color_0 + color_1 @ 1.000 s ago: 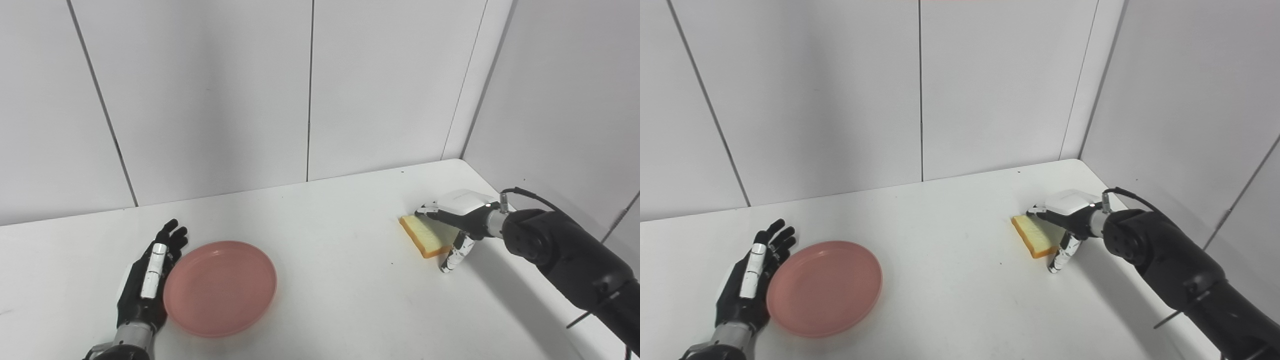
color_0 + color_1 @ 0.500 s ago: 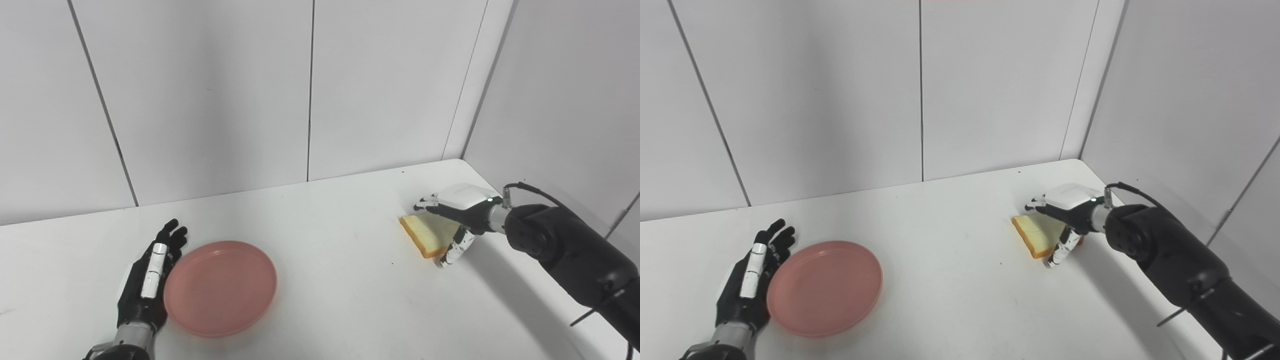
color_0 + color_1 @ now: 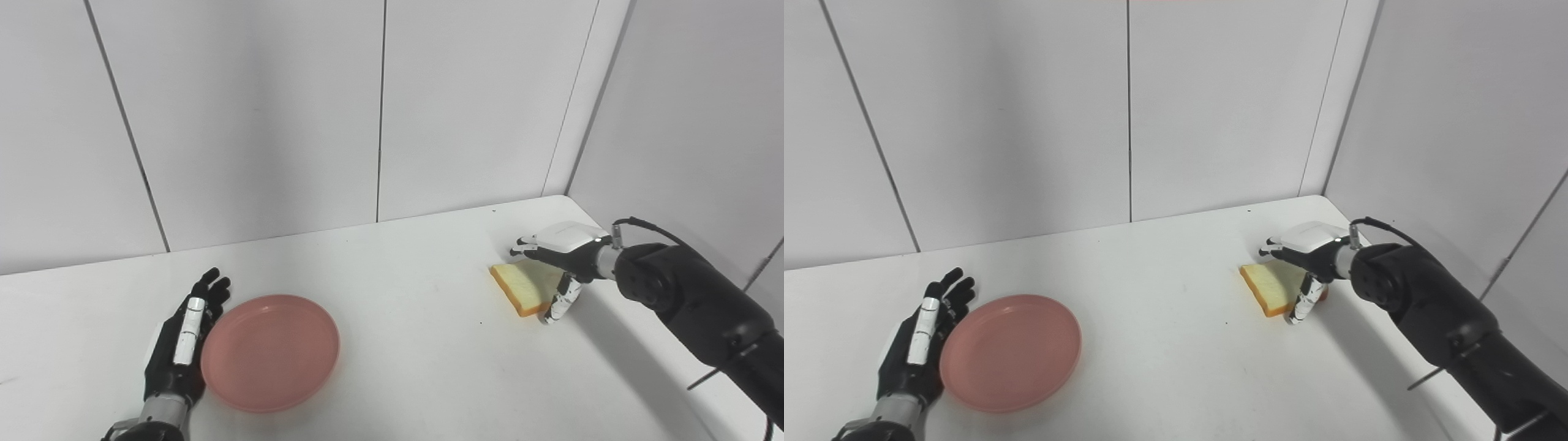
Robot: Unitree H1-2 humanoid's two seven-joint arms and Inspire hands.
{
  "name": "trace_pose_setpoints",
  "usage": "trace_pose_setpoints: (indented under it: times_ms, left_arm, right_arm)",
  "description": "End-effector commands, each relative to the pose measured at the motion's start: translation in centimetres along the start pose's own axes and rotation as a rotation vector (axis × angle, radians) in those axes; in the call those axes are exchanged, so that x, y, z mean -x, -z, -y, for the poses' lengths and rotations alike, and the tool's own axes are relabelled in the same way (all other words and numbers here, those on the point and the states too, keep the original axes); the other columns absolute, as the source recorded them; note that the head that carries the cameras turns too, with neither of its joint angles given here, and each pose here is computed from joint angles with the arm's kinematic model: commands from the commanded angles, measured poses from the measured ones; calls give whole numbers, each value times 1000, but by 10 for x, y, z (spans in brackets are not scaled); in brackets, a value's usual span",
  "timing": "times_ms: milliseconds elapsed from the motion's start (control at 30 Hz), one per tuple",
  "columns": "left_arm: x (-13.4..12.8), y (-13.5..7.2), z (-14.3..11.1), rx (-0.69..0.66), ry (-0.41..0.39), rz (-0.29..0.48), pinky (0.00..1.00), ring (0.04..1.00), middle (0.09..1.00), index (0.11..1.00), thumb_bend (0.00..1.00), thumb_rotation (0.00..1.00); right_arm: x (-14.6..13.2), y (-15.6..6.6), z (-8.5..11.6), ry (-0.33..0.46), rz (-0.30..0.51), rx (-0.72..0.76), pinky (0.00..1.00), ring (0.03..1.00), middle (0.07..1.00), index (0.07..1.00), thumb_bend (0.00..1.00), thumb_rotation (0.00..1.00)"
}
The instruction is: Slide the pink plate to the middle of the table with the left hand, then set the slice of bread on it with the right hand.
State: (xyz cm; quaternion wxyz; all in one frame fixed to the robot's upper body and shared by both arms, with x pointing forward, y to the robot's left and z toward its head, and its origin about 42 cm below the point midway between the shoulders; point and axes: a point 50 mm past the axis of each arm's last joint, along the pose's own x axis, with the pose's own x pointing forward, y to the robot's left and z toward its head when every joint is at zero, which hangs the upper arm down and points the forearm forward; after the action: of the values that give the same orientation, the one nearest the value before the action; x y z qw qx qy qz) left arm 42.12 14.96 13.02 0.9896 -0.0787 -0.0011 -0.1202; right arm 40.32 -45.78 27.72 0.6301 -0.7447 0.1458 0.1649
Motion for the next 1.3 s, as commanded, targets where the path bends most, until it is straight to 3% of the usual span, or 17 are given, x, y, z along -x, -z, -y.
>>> trace_pose_setpoints:
  times_ms: [0, 667, 833, 867, 967, 1000, 1033, 1100, 1167, 1267]
  left_arm:
    - [9, 18, -4, -7, -22, -83, 1000, 921, 880, 857, 788, 818]
    - [11, 20, -4, -14, -30, -89, 1000, 912, 882, 856, 797, 828]
    - [11, 20, -4, -11, -30, -89, 998, 909, 882, 855, 793, 825]
    - [11, 20, -4, -13, -30, -90, 999, 914, 882, 856, 791, 829]
    - [11, 20, -4, -13, -31, -90, 1000, 911, 878, 855, 790, 829]
    - [11, 20, -4, -12, -32, -90, 1000, 909, 877, 854, 791, 829]
    - [11, 20, -4, -12, -31, -90, 1000, 908, 877, 854, 791, 829]
    - [11, 20, -4, -11, -31, -89, 1000, 907, 875, 852, 789, 829]
    - [11, 20, -4, -11, -31, -89, 1000, 910, 875, 851, 788, 830]
    - [11, 20, -4, -11, -32, -90, 1000, 911, 878, 851, 793, 823]
  right_arm:
    - [4, 9, 28, 67, -12, 31, 966, 981, 984, 918, 1000, 348]
    - [-12, 1, 22, 60, -9, 9, 996, 978, 961, 915, 1000, 337]
    - [-13, 1, 21, 79, 18, -51, 859, 899, 908, 889, 1000, 289]
    - [-14, 1, 20, 80, 25, -86, 670, 741, 803, 868, 976, 195]
    - [-15, 2, 18, 73, 23, -120, 430, 491, 599, 782, 843, 74]
    - [-16, 2, 17, 69, 23, -105, 404, 463, 535, 737, 694, 31]
    - [-16, 2, 16, 65, 27, -90, 402, 460, 525, 732, 668, 25]
    - [-18, 2, 14, 63, 28, -74, 380, 440, 484, 605, 572, 6]
    - [-19, 2, 11, 65, 27, -69, 333, 393, 468, 520, 535, 1]
    - [-20, 2, 8, 61, 28, -63, 315, 385, 467, 496, 524, 0]
